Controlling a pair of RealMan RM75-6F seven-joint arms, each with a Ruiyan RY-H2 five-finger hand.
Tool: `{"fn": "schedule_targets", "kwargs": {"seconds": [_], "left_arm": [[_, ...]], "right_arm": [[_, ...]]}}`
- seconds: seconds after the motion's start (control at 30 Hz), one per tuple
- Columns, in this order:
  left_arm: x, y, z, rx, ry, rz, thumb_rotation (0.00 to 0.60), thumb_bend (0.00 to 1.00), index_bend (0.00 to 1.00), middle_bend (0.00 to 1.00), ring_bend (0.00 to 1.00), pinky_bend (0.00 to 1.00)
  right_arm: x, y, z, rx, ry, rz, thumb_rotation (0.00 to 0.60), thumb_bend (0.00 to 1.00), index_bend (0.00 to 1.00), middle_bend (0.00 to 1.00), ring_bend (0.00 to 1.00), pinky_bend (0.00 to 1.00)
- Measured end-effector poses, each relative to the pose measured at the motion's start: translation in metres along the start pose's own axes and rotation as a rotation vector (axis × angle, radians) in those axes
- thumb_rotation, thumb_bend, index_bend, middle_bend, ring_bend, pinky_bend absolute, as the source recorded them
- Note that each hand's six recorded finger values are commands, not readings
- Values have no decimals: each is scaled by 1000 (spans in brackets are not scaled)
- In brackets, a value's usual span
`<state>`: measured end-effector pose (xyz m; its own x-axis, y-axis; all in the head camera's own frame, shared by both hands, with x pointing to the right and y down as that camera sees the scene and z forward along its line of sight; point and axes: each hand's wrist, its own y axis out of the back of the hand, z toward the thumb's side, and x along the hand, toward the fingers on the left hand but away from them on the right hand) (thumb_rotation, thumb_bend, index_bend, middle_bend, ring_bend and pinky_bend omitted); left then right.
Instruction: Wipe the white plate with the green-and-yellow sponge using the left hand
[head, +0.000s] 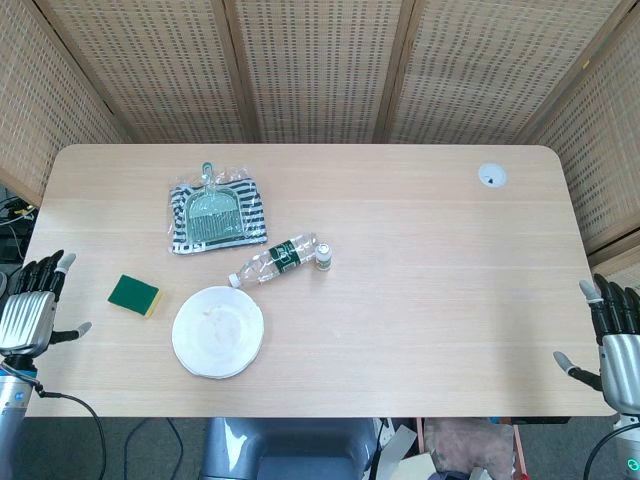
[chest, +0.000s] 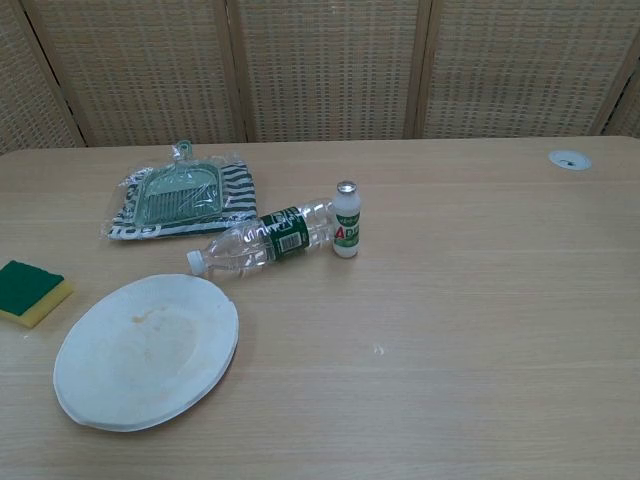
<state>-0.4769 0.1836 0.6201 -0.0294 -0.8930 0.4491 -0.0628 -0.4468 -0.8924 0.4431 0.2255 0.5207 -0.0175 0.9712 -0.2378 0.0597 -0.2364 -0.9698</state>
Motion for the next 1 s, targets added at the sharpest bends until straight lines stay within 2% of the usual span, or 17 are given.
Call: {"fn": "schedule_targets", "kwargs": {"seconds": [0.1, 0.23, 0.33, 0.57, 0.67, 0.87, 1.0], "left_arm": [[-2, 1, -1, 15, 6, 10, 600, 0, 0, 0, 0, 0], [4, -5, 2, 17, -29, -24, 600, 0, 0, 0, 0, 0], [13, -14, 7, 15, -95, -80, 600, 0, 0, 0, 0, 0], [55, -34, 8, 105, -246, -211, 600, 0, 0, 0, 0, 16], [77, -47, 11, 120, -285, -295, 600, 0, 28, 0, 0, 17], [103, -76, 22, 206, -337, -411, 600, 0, 86, 2, 0, 59], [105, -90, 29, 218, -353, -446, 600, 0, 146, 53, 0, 96]], "right_arm": [[0, -1, 0, 1, -1, 3, 600, 0, 0, 0, 0, 0], [-1, -3, -1, 4, -6, 11, 600, 0, 0, 0, 0, 0], [-1, -6, -1, 11, -8, 18, 600, 0, 0, 0, 0, 0], [-5, -14, -1, 49, -30, 32, 600, 0, 0, 0, 0, 0], [-8, -17, -2, 60, -50, 34, 600, 0, 0, 0, 0, 0], [-13, -22, -5, 70, -72, 45, 600, 0, 0, 0, 0, 0], [-15, -23, -7, 74, -80, 45, 600, 0, 0, 0, 0, 0]]}}
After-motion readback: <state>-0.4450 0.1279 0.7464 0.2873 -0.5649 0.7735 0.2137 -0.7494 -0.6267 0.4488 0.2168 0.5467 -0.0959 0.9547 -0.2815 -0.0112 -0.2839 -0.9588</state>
